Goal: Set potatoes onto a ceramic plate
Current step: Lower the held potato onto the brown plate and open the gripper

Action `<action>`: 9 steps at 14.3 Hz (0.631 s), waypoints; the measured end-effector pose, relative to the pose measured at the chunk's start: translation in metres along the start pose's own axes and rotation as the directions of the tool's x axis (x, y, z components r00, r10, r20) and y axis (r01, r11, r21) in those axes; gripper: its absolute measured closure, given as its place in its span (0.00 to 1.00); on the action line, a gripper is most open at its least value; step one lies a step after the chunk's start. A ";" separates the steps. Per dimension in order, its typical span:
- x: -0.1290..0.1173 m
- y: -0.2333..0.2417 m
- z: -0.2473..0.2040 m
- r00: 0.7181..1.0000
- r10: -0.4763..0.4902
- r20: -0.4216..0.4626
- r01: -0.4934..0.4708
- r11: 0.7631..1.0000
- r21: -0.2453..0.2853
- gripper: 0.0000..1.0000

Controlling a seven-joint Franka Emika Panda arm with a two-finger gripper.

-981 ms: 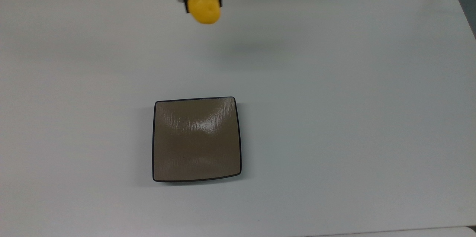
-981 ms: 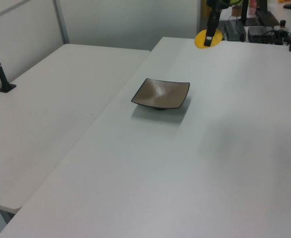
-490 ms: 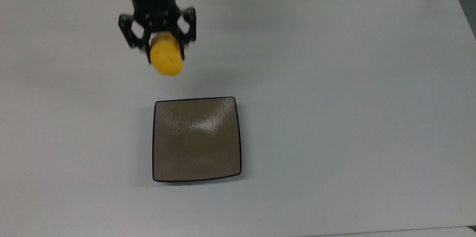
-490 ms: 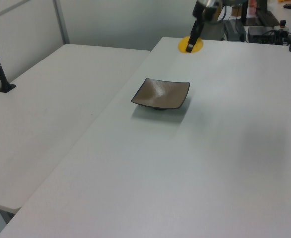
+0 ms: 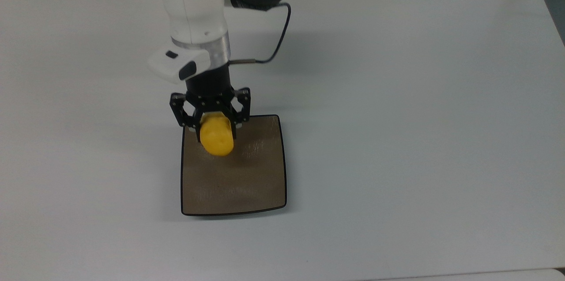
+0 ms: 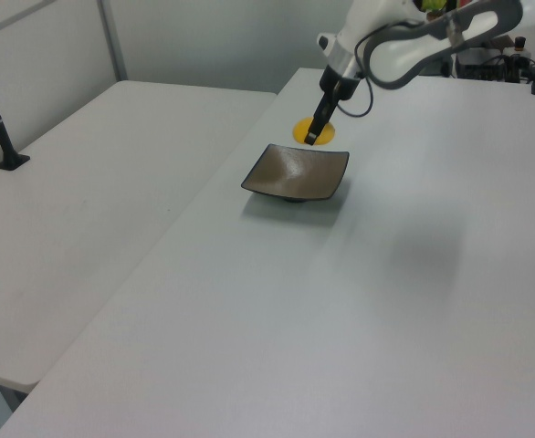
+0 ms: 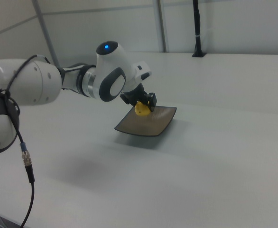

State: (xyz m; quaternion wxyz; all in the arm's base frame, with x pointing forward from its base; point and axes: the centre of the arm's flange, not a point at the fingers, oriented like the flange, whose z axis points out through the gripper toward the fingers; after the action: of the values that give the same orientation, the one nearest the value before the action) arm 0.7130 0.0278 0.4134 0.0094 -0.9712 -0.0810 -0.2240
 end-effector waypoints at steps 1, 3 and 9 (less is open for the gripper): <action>0.001 -0.003 0.010 1.000 0.024 -0.007 -0.024 1.000 0.002 0.35; 0.002 -0.012 0.029 0.998 0.050 -0.034 -0.049 0.999 0.007 0.35; -0.004 -0.027 0.078 0.996 0.074 -0.055 -0.074 0.997 0.012 0.35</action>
State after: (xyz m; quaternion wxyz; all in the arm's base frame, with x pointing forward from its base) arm 0.7387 0.0585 0.3405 0.0249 -0.9669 -0.0459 -0.2499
